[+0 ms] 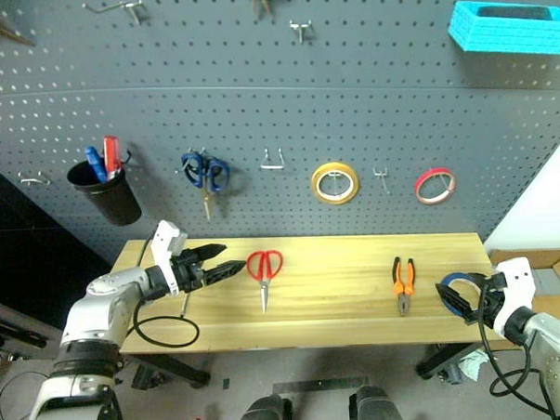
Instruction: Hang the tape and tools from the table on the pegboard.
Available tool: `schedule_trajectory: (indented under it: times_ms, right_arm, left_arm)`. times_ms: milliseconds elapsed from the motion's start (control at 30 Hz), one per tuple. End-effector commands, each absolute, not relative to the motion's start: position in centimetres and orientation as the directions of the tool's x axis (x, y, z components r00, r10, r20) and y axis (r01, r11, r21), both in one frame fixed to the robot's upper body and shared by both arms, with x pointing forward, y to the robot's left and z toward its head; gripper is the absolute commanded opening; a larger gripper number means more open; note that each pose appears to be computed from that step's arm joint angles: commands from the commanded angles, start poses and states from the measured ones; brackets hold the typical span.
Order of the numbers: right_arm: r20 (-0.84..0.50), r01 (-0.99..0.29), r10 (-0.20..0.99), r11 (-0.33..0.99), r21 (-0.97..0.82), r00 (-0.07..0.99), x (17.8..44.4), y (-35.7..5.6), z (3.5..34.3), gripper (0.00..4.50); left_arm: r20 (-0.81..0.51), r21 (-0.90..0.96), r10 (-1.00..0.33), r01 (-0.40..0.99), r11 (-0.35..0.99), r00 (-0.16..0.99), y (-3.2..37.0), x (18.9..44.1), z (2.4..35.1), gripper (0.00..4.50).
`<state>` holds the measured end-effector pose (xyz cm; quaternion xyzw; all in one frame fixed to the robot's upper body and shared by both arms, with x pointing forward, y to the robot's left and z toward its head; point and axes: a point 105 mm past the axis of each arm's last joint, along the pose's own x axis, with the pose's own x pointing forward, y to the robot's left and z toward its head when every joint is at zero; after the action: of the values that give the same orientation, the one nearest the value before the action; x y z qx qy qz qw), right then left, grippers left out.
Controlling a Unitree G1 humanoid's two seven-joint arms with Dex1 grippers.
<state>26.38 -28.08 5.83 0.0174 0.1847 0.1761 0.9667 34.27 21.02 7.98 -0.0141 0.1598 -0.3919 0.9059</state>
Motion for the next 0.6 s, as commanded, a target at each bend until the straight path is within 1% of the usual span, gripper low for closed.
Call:
schedule_trajectory:
  times_ms: [33, 133, 200, 267, 433, 500, 567, 600]
  right_arm:
    - [-0.304, -0.359, 0.369, 0.929, 0.088, 0.878, 27.3, -26.9, 7.7, 4.48]
    - [-0.308, -0.358, 0.368, 0.929, 0.092, 0.877, 27.9, -25.7, 8.1, 4.48]
    - [-0.35, -0.321, 0.32, 0.945, 0.057, 0.88, 28.7, -25.3, 7.7, 4.48]
    - [-0.37, -0.275, 0.272, 0.96, 0.045, 0.889, 29.5, -24.9, 7.6, 4.48]
    - [-0.396, -0.23, 0.249, 0.968, 0.095, 0.884, 30.6, -23.3, 7.8, 4.48]
    - [-0.426, -0.203, 0.233, 0.972, 0.116, 0.874, 31.2, -22.9, 7.5, 4.48]
    - [-0.435, -0.14, 0.185, 0.981, 0.134, 0.881, 32.1, -23.3, 7.4, 4.48]
    - [-0.447, -0.094, 0.136, 0.989, 0.116, 0.884, 32.3, -24.2, 7.3, 4.48]
  left_arm:
    - [-0.263, -0.086, -0.686, 0.692, 0.717, 0.678, 21.2, 34.7, 8.7, 4.5]
    - [-0.258, -0.046, -0.629, 0.641, 0.767, 0.734, 22.0, 35.3, 8.7, 4.5]
    - [-0.263, -0.04, -0.624, 0.638, 0.769, 0.736, 21.9, 35.3, 8.6, 4.5]
    - [-0.272, -0.046, -0.643, 0.658, 0.752, 0.716, 21.4, 34.7, 8.5, 4.5]
    - [-0.295, -0.059, -0.68, 0.698, 0.714, 0.671, 20.5, 33.3, 8.6, 4.5]
    - [-0.303, -0.059, -0.694, 0.713, 0.698, 0.654, 20.1, 32.8, 8.9, 4.5]
    - [-0.312, -0.057, -0.704, 0.727, 0.684, 0.638, 19.8, 32.4, 9.1, 4.5]
    - [-0.316, -0.053, -0.71, 0.735, 0.675, 0.629, 19.7, 32.2, 9.3, 4.5]
